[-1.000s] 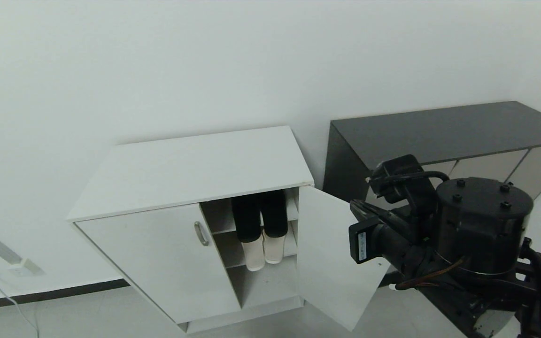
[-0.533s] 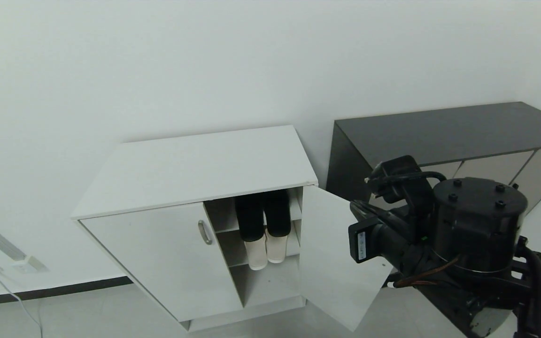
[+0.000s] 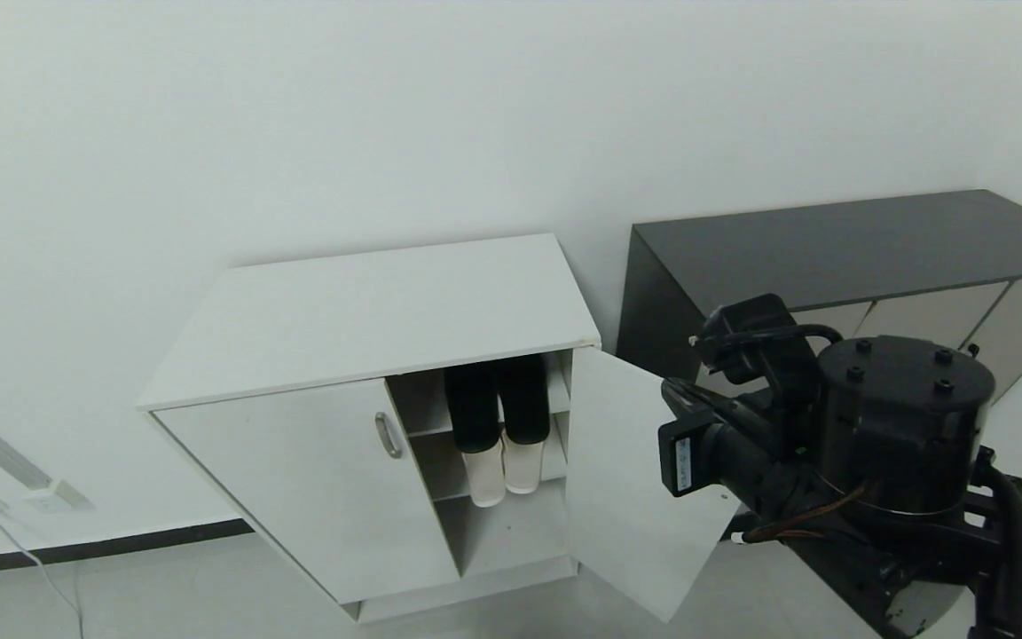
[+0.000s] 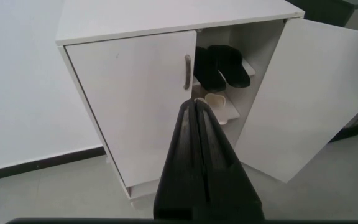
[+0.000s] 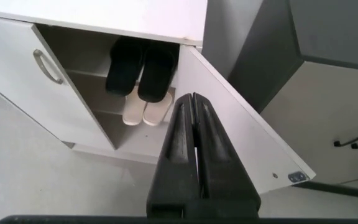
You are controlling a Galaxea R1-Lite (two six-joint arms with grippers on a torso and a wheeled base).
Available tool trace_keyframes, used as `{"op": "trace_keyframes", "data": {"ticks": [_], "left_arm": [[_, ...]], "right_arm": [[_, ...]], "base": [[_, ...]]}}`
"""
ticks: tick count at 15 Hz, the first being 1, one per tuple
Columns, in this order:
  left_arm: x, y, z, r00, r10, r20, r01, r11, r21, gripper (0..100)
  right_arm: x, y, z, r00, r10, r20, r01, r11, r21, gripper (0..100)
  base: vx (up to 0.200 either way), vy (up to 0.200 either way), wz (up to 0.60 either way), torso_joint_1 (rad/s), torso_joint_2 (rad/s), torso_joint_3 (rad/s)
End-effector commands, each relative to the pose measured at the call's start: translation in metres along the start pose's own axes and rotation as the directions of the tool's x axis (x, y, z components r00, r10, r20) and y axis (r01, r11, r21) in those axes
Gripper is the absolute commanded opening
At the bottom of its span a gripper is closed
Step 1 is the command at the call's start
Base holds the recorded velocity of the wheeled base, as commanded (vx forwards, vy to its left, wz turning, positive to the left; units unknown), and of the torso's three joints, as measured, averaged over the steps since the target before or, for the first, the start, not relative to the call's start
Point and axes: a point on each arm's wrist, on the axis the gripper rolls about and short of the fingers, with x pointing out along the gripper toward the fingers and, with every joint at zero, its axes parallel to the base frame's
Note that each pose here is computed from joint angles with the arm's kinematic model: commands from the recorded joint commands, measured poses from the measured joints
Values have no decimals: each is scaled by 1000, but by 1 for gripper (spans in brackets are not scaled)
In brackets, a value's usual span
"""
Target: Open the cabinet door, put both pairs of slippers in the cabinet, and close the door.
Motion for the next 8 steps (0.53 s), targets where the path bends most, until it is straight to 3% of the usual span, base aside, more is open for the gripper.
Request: {"op": "trace_keyframes", "data": {"ticks": [1,3,8], "left_arm": [[0,0,0,1000,1,-2,-1,1000,0,0],[0,0,0,1000,-1,-1,1,1000,0,0],[0,0,0,1000,-1,-2,1,1000,0,0]], "right_arm": [[0,1,0,1000,4,1,-4,1000,1,0],[0,0,1,1000,15,12,-15,1000,7,0],[4,-4,0,1000,0,10,0,1000,10,0]], "base": [[-200,0,0,7,7,7],[-200,0,0,-10,0,10],[0,0,0,0,0,0]]}}
